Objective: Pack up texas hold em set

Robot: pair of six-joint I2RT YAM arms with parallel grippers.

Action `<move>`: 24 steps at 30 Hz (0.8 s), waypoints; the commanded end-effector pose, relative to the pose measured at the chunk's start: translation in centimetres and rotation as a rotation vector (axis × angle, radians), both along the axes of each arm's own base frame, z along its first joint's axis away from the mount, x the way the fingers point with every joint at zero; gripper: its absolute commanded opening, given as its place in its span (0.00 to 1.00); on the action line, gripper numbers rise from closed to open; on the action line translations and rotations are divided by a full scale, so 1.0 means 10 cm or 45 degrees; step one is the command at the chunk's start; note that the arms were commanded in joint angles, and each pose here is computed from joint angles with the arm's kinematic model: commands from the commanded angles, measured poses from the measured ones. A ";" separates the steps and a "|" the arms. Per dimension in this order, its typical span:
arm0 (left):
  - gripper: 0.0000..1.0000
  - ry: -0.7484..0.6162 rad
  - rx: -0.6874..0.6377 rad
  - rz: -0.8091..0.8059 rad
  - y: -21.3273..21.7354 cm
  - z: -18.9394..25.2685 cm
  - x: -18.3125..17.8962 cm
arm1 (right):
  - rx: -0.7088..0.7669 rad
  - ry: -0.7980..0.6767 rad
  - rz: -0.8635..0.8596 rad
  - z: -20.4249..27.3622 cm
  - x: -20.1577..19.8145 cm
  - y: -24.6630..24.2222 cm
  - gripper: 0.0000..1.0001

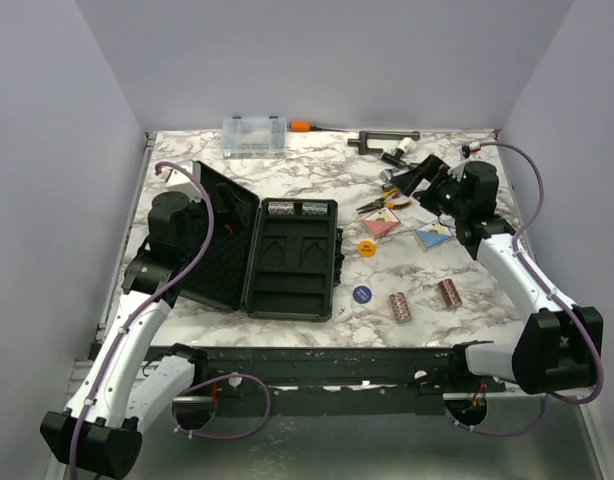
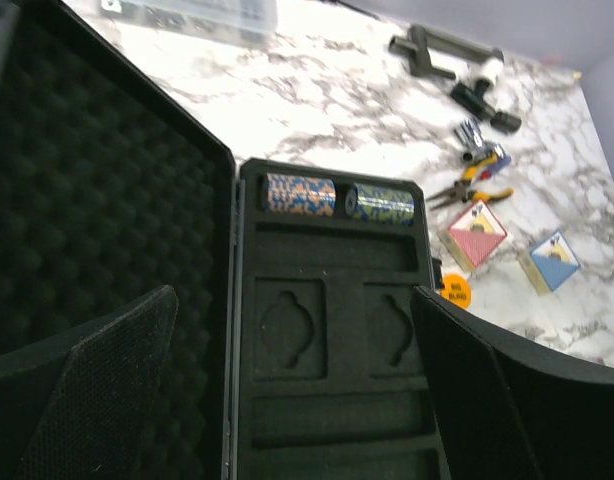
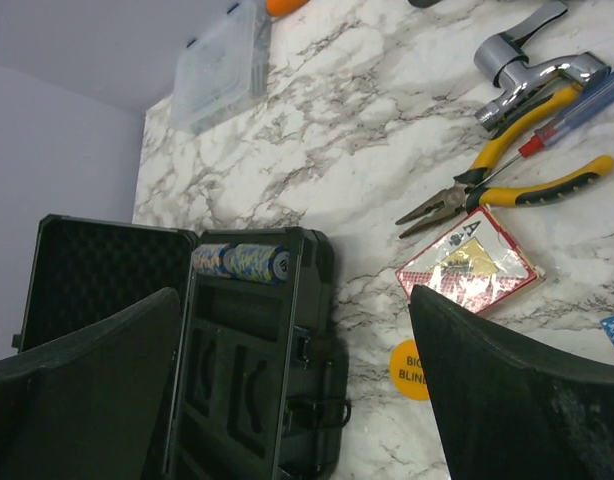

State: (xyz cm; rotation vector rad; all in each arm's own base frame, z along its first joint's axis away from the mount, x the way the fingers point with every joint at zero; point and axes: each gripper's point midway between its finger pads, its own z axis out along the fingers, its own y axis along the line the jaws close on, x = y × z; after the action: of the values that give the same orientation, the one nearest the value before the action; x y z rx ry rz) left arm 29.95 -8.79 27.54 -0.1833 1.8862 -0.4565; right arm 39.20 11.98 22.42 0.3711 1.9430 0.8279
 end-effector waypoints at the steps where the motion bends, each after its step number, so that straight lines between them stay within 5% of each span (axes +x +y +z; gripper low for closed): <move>1: 0.98 0.109 0.029 -0.100 -0.24 -0.22 -0.08 | -0.033 0.029 0.152 -0.02 -0.14 0.24 1.00; 13: 0.98 0.323 0.112 -0.276 -0.66 -0.57 -0.22 | -0.255 0.137 0.317 -0.27 -0.56 0.75 1.00; 24: 0.98 0.411 0.147 -0.292 -0.68 -0.70 -0.26 | -0.399 0.368 0.226 -0.81 -0.56 0.71 1.00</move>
State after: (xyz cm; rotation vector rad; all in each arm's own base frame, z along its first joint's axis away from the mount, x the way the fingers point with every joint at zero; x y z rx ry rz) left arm 27.58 -15.43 20.11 0.0323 2.2395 -0.4979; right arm 33.22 19.79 16.20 0.0988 2.2834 0.7126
